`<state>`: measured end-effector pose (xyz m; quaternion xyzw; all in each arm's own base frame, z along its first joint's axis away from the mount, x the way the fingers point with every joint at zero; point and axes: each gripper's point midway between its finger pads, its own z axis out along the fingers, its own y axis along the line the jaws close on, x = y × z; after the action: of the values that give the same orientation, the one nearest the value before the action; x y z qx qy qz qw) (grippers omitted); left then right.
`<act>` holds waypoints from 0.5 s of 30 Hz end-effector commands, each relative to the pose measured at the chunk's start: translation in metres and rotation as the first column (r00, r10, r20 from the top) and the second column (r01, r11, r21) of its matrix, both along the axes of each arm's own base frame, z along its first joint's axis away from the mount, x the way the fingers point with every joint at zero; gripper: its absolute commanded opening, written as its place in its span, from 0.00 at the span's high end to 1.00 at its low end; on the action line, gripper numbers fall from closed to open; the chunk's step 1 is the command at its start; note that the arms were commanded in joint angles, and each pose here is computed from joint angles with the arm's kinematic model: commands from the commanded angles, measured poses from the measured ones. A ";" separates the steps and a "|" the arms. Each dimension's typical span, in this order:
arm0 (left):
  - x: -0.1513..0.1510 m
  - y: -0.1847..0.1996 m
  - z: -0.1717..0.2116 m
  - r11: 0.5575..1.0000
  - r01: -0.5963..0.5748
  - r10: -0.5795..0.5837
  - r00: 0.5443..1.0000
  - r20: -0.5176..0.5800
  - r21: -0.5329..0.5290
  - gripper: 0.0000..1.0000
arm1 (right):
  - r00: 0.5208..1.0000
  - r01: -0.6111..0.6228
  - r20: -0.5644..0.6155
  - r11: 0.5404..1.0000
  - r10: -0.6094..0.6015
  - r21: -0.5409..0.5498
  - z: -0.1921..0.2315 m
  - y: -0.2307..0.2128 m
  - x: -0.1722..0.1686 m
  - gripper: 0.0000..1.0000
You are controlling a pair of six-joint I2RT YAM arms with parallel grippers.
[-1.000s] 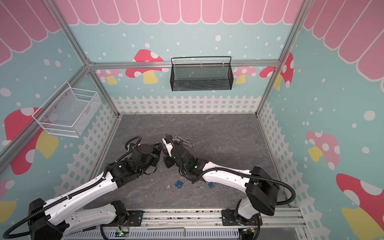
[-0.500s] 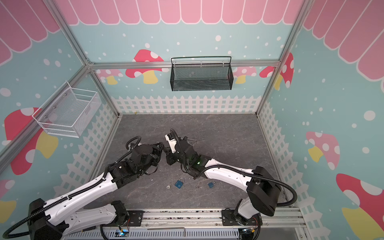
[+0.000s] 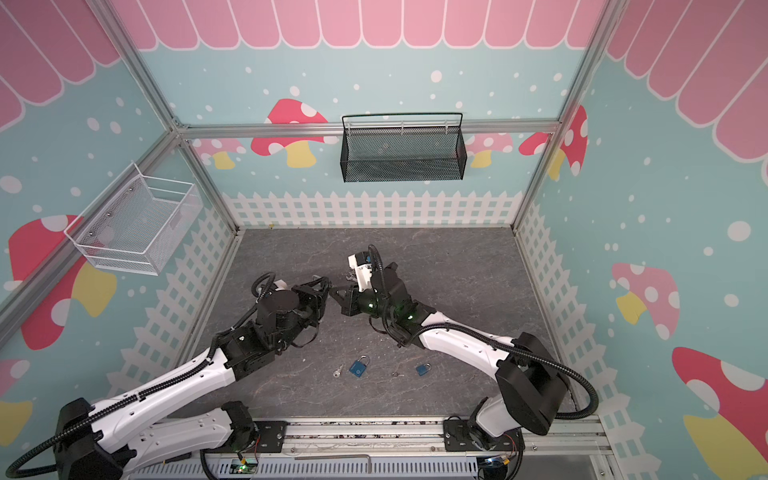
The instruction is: Unlock with the key
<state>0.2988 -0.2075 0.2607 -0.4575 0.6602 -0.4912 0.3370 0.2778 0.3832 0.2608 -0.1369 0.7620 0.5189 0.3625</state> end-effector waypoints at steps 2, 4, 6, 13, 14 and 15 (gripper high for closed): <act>-0.021 -0.039 -0.015 0.980 0.196 -0.198 0.979 -0.053 -0.039 1.00 | 0.974 -0.207 0.145 0.941 0.173 0.267 0.091 0.014 -0.045 1.00; -0.020 -0.037 -0.013 0.981 0.190 -0.191 0.980 -0.046 -0.042 1.00 | 0.977 -0.184 0.150 0.953 0.151 0.240 0.088 0.012 -0.041 1.00; -0.017 -0.032 -0.010 0.983 0.182 -0.182 0.982 -0.045 -0.017 1.00 | 0.980 -0.151 0.161 0.971 0.121 0.187 0.079 0.010 -0.036 1.00; -0.006 0.000 -0.001 0.968 0.158 -0.150 0.987 -0.056 0.197 1.00 | 0.969 0.004 0.245 0.999 0.009 -0.053 0.040 -0.011 -0.016 0.81; -0.004 0.004 -0.002 0.962 0.162 -0.153 0.986 -0.060 0.220 1.00 | 0.968 0.014 0.252 0.997 0.007 -0.079 0.036 -0.012 -0.015 0.74; -0.002 0.008 -0.003 0.951 0.171 -0.160 0.985 -0.065 0.256 1.00 | 0.967 0.022 0.256 0.994 0.006 -0.110 0.031 -0.014 -0.014 0.66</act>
<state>0.2975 -0.2098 0.2734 -0.4013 0.7111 -0.4723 0.3319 0.2694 0.3708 0.2756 -0.1809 0.7534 0.4757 0.4164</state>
